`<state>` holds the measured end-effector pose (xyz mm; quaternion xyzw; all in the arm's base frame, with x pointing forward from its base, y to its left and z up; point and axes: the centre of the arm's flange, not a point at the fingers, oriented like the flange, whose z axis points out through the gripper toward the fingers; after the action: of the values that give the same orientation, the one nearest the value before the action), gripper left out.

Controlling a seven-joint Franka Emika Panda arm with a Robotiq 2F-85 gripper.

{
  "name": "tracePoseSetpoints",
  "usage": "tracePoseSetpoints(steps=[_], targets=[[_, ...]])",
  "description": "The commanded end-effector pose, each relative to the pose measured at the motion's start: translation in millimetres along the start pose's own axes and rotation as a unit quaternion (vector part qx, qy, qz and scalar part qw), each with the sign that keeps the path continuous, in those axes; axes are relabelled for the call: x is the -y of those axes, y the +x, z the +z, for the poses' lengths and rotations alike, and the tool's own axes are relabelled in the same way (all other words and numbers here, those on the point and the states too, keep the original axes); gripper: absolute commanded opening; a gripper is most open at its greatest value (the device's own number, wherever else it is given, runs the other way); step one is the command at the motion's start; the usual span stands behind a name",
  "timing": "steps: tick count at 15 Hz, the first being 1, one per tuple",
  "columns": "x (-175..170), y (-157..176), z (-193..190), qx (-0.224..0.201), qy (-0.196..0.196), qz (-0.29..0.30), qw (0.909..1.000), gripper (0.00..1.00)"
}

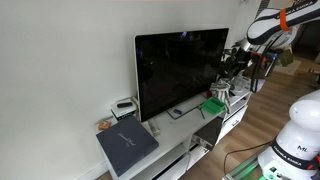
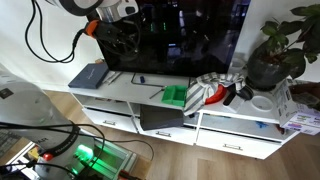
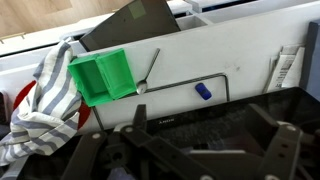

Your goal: Move the toy car to the left

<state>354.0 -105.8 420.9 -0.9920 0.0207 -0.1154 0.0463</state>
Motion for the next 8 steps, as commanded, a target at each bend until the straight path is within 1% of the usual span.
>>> tracePoseSetpoints(steps=[1, 4, 5, 8], targets=[[0, 0, 0, 0.0, 0.0, 0.0, 1.0, 1.0], [0, 0, 0, 0.0, 0.0, 0.0, 1.0, 1.0], [11, -1, 14, 0.025, 0.003, -0.03, 0.9992, 1.0], [39, -12, 57, 0.062, -0.017, -0.076, 0.995, 1.0]])
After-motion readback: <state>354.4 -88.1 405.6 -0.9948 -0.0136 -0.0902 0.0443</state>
